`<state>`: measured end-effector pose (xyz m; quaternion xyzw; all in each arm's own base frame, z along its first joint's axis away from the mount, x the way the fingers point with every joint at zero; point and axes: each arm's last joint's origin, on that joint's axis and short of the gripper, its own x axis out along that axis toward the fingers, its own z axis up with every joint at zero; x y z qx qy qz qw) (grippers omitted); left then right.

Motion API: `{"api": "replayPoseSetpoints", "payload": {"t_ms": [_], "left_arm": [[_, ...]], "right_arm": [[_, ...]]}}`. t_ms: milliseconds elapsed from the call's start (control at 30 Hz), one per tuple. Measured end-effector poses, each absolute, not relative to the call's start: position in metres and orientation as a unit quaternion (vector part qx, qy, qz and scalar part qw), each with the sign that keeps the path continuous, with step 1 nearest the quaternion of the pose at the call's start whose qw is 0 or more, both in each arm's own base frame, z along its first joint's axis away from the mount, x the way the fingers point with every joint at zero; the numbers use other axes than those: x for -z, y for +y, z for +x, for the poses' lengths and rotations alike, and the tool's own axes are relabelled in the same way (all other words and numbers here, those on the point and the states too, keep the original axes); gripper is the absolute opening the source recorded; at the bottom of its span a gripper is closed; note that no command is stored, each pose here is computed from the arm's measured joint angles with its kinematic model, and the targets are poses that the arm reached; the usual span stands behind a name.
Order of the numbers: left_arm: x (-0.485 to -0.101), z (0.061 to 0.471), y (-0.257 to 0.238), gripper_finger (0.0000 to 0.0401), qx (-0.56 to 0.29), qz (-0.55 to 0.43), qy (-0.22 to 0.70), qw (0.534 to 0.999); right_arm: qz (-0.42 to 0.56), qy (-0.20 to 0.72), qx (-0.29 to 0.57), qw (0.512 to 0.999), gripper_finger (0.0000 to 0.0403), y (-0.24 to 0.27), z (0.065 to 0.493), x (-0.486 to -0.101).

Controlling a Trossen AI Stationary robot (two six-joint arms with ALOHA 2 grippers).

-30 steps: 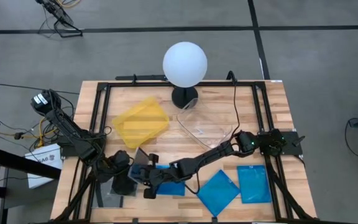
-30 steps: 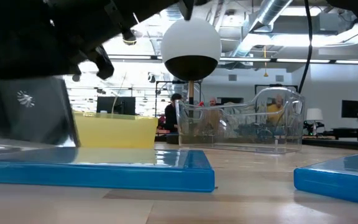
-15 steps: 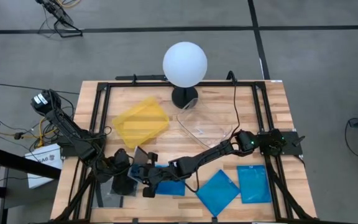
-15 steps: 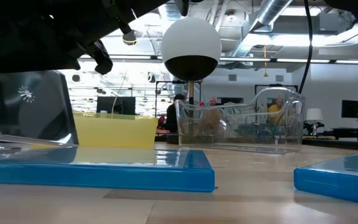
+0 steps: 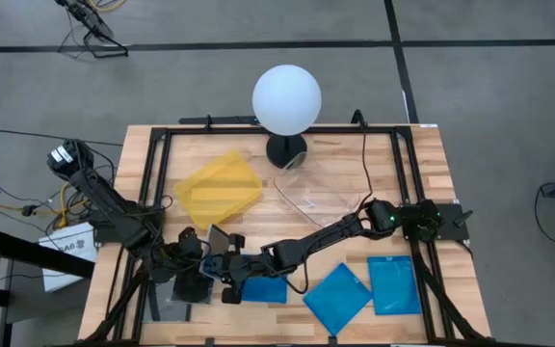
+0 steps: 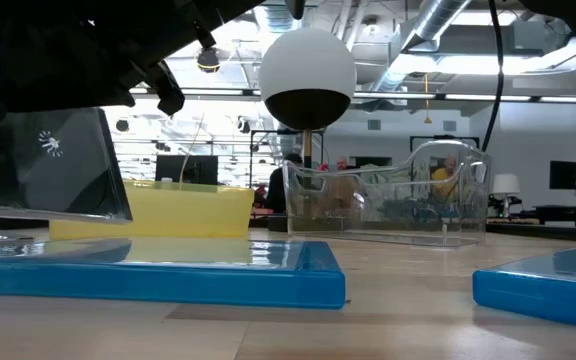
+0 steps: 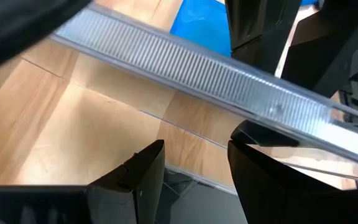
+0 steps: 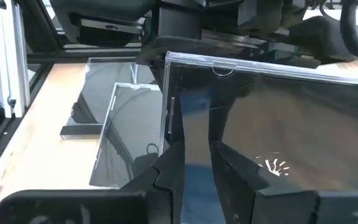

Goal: Pick & place jewel cases by type
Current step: Put the right black CD case into the yellow bin

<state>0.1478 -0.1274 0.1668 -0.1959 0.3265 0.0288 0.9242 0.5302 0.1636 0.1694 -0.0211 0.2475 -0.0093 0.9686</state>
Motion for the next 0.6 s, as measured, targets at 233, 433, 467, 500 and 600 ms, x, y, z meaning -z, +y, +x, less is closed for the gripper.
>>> {"api": "replayPoseSetpoints", "payload": {"t_ms": [233, 433, 467, 500, 600], "left_arm": [[-0.18, 0.159, -0.118, 0.0173, -0.061, -0.158, 0.344, 0.924], [-0.202, 0.167, -0.112, 0.0173, -0.083, -0.104, 0.364, 0.922], [-0.207, 0.167, -0.111, 0.0173, -0.086, -0.094, 0.37, 0.92], [-0.213, 0.168, -0.11, 0.0173, -0.091, -0.084, 0.376, 0.918], [-0.229, 0.17, -0.104, 0.0173, -0.109, -0.056, 0.395, 0.911]], "right_arm": [[-0.053, 0.299, 0.022, 0.952, 0.0075, 0.151, 0.532, -0.188], [-0.086, 0.327, 0.021, 0.941, 0.0075, 0.138, 0.534, -0.209], [-0.09, 0.328, 0.022, 0.94, 0.0075, 0.136, 0.534, -0.212], [-0.093, 0.331, 0.022, 0.939, 0.0075, 0.133, 0.534, -0.215], [-0.108, 0.337, 0.024, 0.935, 0.0075, 0.124, 0.535, -0.226]]}}
